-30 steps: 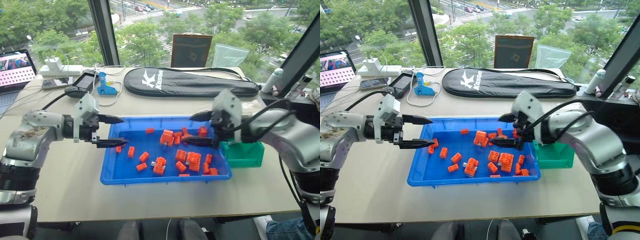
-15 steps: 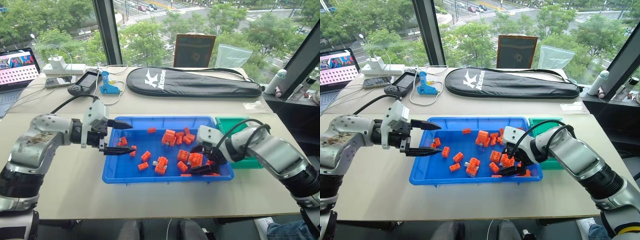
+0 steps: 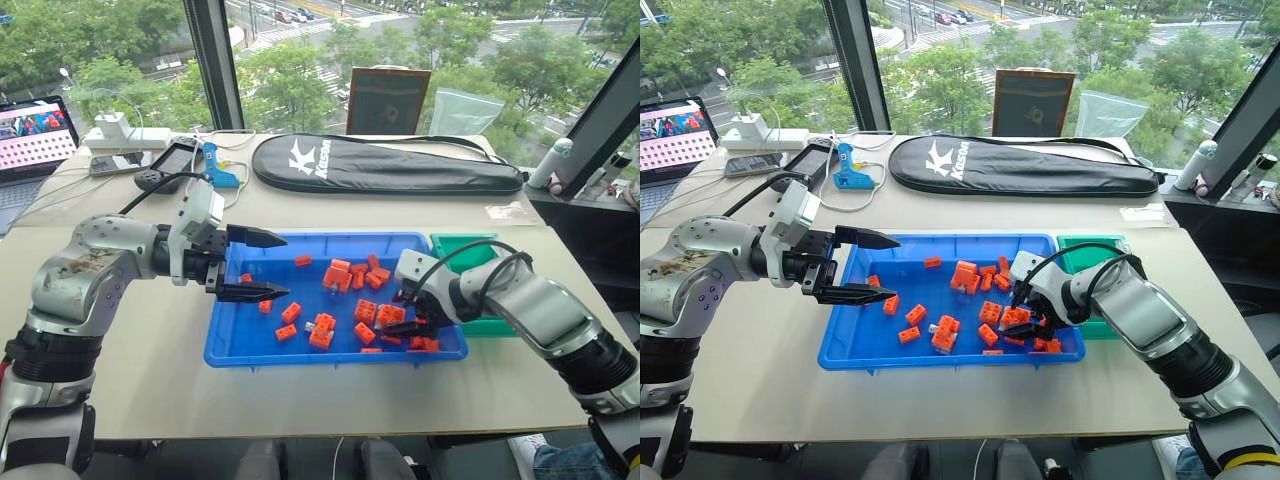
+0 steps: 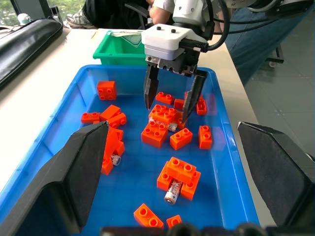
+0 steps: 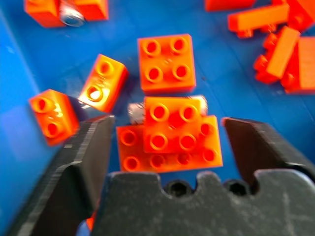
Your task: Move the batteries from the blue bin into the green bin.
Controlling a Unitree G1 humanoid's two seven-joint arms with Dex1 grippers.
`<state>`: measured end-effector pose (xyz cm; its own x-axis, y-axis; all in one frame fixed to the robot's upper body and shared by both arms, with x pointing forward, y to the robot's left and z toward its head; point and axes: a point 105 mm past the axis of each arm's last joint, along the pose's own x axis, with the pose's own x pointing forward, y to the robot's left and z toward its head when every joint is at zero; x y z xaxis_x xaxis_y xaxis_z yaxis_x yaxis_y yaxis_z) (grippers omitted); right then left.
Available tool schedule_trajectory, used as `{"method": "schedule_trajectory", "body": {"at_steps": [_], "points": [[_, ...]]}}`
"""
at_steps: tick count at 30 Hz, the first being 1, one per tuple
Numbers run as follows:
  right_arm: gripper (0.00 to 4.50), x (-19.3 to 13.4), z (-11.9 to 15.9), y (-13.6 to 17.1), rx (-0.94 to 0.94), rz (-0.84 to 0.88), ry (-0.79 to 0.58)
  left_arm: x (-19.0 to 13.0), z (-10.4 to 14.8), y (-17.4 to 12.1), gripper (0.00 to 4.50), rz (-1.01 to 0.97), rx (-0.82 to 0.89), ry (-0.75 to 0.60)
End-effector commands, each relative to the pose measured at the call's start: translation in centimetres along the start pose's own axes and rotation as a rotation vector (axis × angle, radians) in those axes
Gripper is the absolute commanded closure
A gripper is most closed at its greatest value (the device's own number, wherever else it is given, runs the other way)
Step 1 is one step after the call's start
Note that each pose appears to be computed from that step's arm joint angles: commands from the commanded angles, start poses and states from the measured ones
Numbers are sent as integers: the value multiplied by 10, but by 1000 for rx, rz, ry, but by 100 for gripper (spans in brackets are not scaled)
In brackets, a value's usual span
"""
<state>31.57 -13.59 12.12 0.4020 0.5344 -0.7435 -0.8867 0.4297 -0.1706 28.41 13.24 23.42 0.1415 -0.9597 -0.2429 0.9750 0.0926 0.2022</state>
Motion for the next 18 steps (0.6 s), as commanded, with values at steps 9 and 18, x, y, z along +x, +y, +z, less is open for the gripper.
{"method": "schedule_trajectory", "body": {"at_steps": [9,18], "points": [[313,-34,41,-44,-49,-186,-152,2,8,2,0,2,48,-11],[263,-21,33,-70,-121,-299,-108,4,8,1,0,1,56,-8]]}}
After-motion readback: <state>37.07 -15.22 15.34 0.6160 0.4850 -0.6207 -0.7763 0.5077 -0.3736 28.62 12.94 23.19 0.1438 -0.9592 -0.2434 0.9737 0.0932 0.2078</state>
